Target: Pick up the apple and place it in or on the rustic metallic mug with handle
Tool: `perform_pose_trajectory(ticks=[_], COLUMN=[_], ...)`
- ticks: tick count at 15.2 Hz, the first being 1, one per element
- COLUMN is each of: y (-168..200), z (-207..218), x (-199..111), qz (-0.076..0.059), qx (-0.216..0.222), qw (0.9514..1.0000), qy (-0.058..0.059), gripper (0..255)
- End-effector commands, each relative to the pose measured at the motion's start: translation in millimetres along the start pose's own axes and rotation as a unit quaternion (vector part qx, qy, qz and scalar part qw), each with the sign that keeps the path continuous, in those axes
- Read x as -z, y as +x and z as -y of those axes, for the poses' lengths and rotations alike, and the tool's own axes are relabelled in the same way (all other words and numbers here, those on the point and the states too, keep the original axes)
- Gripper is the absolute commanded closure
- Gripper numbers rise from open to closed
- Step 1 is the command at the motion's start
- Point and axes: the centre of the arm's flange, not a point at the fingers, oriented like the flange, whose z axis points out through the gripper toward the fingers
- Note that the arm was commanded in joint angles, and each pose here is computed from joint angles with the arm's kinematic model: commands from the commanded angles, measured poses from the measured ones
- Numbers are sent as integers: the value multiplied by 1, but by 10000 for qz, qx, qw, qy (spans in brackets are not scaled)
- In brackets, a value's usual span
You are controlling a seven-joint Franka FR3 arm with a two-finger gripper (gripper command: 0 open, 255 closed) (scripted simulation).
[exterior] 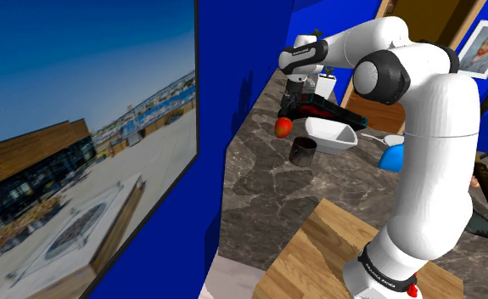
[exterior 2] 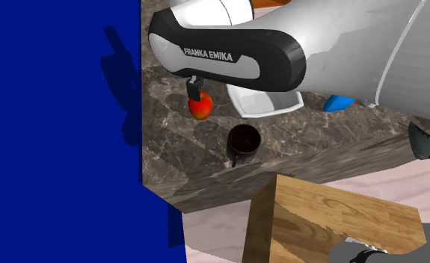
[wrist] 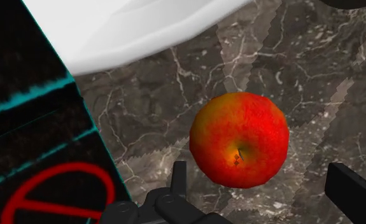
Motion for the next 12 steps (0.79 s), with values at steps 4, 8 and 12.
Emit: perform_pose_trajectory(ticks=[4, 8, 12], y=[0, 0, 1], z=[0, 0, 3], x=[-24, -24, -27], qz=[-2, -2, -2], qx=[1, 1, 0], qw=[10000, 10000, 10000], qy=[0, 0, -2], gripper=[0, 0, 255])
